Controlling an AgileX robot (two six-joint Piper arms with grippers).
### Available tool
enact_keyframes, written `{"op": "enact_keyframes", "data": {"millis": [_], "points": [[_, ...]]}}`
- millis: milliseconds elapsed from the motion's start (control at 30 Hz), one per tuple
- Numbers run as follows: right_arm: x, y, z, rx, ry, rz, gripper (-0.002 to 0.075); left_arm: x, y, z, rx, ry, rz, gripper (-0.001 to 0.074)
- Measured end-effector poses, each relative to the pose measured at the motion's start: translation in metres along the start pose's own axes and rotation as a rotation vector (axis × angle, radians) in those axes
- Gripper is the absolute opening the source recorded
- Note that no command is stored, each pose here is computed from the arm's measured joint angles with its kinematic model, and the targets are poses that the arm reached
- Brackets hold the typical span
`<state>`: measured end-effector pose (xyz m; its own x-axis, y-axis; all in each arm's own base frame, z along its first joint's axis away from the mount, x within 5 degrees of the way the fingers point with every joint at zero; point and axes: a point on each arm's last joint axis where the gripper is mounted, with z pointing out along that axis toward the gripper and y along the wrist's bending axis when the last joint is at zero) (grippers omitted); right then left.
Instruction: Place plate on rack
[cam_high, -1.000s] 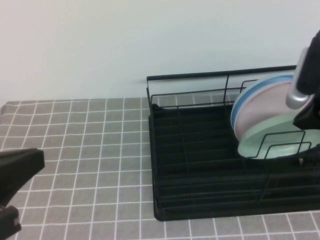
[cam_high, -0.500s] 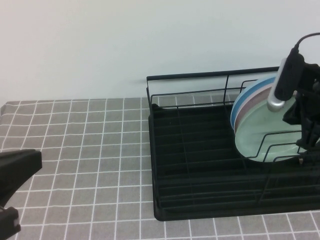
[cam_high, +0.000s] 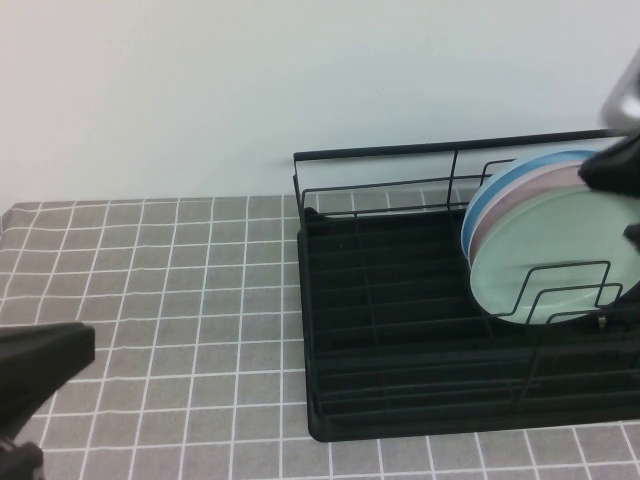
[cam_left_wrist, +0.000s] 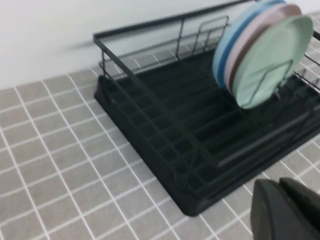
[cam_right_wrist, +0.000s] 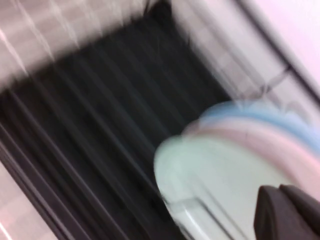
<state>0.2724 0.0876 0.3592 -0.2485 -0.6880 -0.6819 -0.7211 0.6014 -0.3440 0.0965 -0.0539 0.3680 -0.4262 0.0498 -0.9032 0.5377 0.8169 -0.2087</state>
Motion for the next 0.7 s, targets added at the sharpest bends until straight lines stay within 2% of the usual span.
{"op": "enact_keyframes", "data": {"millis": [133,233,333,533,700], "points": [[-0.008,0.015,-0.037,0.02,-0.167,0.109,-0.0001,0.01,-0.003,-0.003,0.008,-0.001,0.006,0.0],[-0.001,0.029,-0.065,0.08,-0.27,0.198,-0.0001,0.021,-0.007,-0.01,-0.001,-0.034,0.019,0.0],[0.016,0.045,-0.088,0.165,-0.353,0.266,-0.0001,0.036,-0.013,-0.02,-0.013,-0.083,0.023,0.0],[0.064,0.091,-0.131,0.289,-0.567,0.372,-0.0001,0.073,-0.023,-0.037,-0.034,-0.201,0.06,0.0001],[0.108,0.123,-0.139,0.379,-0.666,0.374,-0.0001,0.095,-0.01,-0.033,-0.141,-0.345,0.071,0.0]]}}
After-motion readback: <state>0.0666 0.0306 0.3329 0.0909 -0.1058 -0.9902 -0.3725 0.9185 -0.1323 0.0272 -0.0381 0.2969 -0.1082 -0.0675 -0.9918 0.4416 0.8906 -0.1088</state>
